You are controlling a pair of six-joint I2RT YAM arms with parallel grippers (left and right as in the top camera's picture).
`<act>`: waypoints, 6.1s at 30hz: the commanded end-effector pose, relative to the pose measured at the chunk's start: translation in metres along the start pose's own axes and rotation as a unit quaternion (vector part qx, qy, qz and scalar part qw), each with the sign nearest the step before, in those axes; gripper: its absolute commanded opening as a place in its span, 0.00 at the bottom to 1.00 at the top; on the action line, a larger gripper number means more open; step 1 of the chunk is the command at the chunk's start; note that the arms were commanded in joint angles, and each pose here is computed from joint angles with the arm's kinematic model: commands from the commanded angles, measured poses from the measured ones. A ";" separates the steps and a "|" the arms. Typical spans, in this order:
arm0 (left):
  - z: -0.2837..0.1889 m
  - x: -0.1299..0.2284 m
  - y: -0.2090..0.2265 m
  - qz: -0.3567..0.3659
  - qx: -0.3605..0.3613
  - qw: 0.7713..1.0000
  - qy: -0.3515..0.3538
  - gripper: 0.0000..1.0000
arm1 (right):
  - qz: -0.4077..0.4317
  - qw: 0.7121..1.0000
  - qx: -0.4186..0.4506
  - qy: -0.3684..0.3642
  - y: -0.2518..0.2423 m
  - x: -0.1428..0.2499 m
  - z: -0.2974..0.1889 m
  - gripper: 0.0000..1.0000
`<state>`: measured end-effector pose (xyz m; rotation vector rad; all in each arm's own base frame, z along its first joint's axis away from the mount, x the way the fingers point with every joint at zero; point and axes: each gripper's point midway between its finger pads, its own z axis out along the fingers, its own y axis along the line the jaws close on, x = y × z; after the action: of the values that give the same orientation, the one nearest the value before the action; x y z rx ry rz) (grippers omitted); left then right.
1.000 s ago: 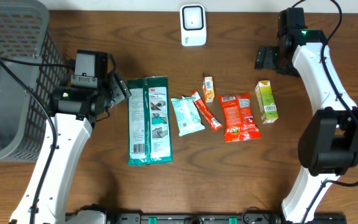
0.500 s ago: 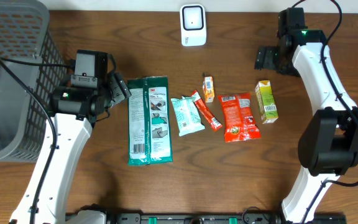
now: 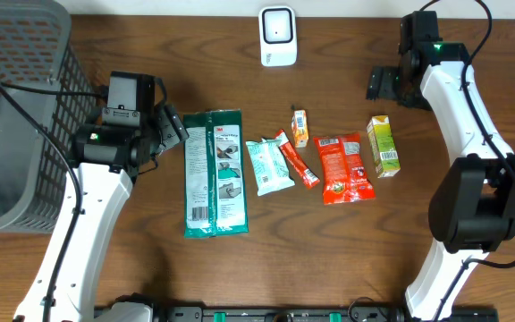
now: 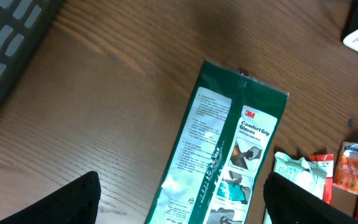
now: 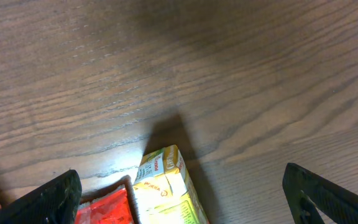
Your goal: Scan the item barcode
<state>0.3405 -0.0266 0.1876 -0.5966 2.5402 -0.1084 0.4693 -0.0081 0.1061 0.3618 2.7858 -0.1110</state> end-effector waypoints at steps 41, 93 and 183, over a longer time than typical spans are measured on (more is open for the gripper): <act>-0.003 -0.006 0.001 0.001 -0.003 1.000 -0.009 0.84 | 0.004 1.000 0.002 -0.008 -0.004 -0.005 -0.005 0.99; -0.004 -0.019 0.019 0.000 -0.057 0.997 -0.046 0.84 | -0.164 0.974 -0.155 0.032 0.134 0.092 -0.118 0.30; -0.005 -0.021 0.018 -0.003 -0.055 0.997 -0.049 0.84 | -0.129 0.991 0.027 -0.014 0.133 0.083 0.040 0.08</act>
<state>0.3447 -0.0067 0.1922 -0.6273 2.4812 0.0320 0.4333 0.1505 0.0215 0.0060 2.8336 -0.2021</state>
